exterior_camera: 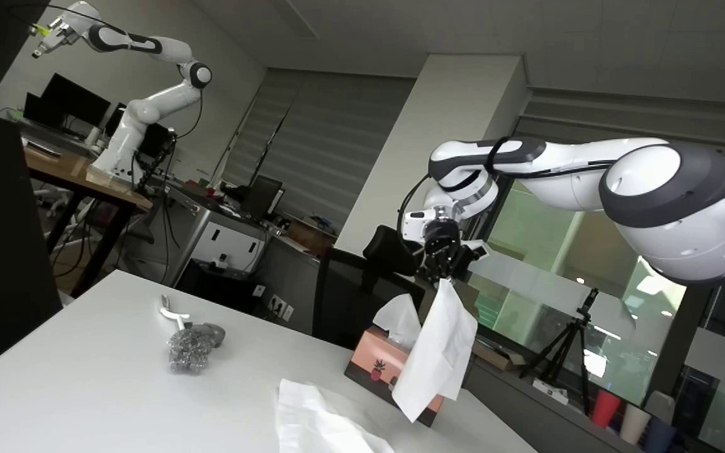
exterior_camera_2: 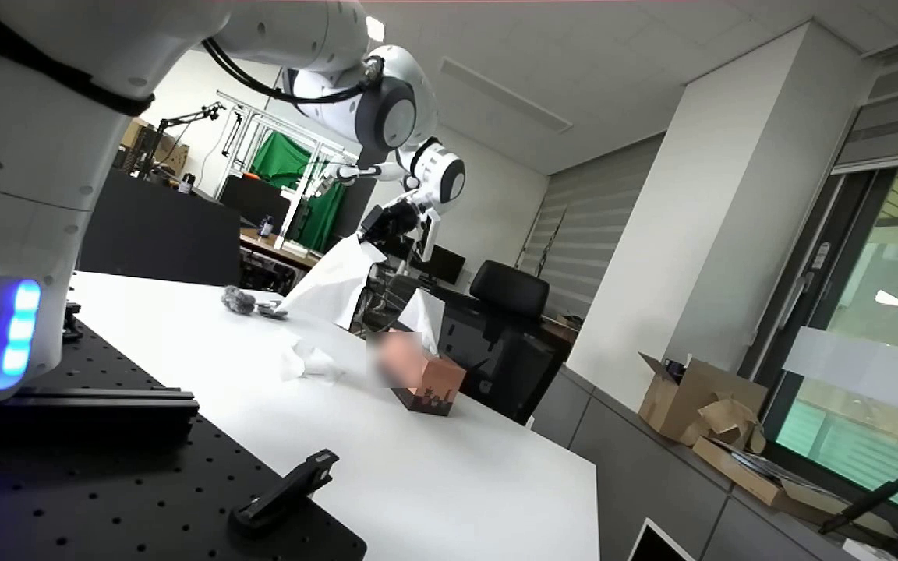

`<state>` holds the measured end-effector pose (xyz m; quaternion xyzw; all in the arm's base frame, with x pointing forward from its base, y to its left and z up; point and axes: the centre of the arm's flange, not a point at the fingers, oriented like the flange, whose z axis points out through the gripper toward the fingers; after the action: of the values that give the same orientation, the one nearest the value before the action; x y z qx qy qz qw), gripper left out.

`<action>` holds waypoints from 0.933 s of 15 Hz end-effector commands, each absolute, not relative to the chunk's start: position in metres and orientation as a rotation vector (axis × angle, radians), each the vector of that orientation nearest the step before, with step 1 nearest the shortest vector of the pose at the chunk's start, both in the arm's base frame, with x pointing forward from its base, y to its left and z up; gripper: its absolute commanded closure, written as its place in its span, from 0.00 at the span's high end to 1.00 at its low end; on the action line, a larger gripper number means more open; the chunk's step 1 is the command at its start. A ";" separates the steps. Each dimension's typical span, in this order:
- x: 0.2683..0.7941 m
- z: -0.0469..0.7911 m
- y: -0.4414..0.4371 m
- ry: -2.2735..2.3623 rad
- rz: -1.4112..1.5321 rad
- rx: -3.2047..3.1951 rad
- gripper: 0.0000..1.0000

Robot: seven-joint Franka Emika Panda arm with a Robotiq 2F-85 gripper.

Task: Remove a wipe from the wipe holder and place it on the table

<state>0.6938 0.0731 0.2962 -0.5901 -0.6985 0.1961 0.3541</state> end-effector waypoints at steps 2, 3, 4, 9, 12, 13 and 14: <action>0.716 0.255 0.075 -1.719 0.678 -1.418 0.00; 0.712 0.244 0.076 -1.686 0.723 -1.394 0.00; 0.709 0.234 0.077 -1.666 0.760 -1.376 0.00; 0.695 0.197 0.080 -1.620 0.911 -1.316 0.00; 0.649 0.186 0.080 -1.617 0.899 -1.316 0.01; 0.649 0.181 0.080 -1.619 0.912 -1.317 0.01; 0.648 0.178 0.081 -1.617 0.918 -1.316 0.01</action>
<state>0.6483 0.0805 0.1780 -0.5248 -0.6447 0.3659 0.4184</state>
